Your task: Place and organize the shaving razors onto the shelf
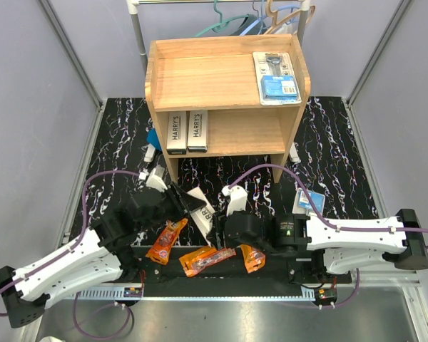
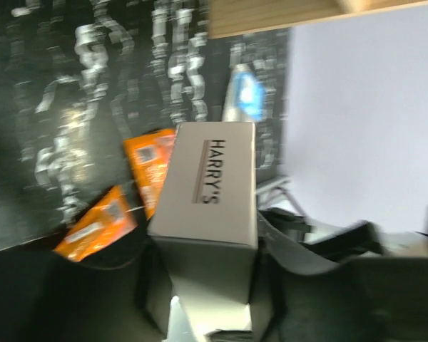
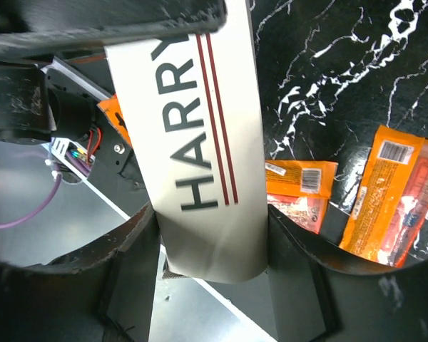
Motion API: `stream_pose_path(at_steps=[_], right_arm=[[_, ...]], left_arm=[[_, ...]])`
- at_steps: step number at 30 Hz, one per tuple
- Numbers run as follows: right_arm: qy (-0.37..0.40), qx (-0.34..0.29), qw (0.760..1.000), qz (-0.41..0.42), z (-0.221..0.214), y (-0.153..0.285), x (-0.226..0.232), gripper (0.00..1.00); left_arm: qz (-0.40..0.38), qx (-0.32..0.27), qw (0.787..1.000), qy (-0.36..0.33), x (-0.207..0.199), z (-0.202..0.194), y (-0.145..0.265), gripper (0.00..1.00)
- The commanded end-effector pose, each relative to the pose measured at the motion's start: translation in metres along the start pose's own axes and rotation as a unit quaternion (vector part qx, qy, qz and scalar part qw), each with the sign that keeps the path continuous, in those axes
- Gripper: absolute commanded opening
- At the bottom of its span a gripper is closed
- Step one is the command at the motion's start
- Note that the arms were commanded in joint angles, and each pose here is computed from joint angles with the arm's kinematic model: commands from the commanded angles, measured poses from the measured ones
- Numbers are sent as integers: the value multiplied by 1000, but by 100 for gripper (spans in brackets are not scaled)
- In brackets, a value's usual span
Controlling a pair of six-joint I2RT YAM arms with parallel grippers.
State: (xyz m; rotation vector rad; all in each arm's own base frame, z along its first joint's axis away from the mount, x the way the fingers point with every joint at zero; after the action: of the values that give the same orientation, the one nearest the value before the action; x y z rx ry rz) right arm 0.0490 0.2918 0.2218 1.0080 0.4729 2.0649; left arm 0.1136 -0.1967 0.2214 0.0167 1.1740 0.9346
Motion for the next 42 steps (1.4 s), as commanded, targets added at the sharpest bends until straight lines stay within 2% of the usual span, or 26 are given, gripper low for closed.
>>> stream_pose_path(at_steps=[1, 5, 7, 9, 10, 13, 16, 22, 24, 27, 35, 42], right_arm=[[-18, -41, 999, 4, 16, 9, 2, 50], [-26, -49, 998, 5, 16, 13, -2, 57], [-36, -58, 998, 11, 20, 19, -4, 68], [-45, -71, 996, 14, 23, 23, -7, 75], [-58, -79, 995, 22, 26, 30, -8, 83], [-84, -99, 991, 40, 33, 44, -13, 93], [-120, -114, 984, 59, 36, 57, -22, 98], [-219, -123, 960, 123, 32, 75, -34, 99], [-259, -126, 942, 172, 36, 84, -29, 99], [-285, -124, 929, 203, 31, 80, -29, 99], [-293, -110, 920, 235, 24, 67, -16, 98], [-313, -128, 910, 242, 25, 66, -22, 91]], left_arm=[[-19, -6, 1000, -12, -3, 1, 3, 34], [-19, -7, 1000, -11, -2, 1, 3, 33], [-19, -8, 1000, -14, -3, 2, 3, 33], [-22, -9, 1000, -19, -5, 3, 3, 33], [-24, -8, 999, -22, -6, 3, 3, 33], [-36, -12, 999, -33, -10, 4, 4, 33], [-71, -25, 996, -43, -16, 7, 7, 33], [-172, -78, 981, -52, -35, 16, 15, 33], [-198, -95, 974, -52, -40, 19, 17, 31], [-239, -111, 964, -45, -51, 23, 19, 26], [-331, -92, 939, -33, -82, 26, 16, 18], [-353, -87, 931, -23, -89, 26, 14, 16]])
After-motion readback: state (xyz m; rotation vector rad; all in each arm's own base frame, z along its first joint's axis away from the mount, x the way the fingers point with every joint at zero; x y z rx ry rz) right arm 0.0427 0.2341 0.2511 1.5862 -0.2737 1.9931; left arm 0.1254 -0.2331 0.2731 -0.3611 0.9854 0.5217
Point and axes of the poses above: each gripper's point midway between its finger pads, its own y axis back along the fingers, its own x axis along the line the jaws close on, z = x × y, the point moved 6 cm from there along y, back along the fingers, and after that the axes turned 8 degrees about -y, right-handed, at the moved point
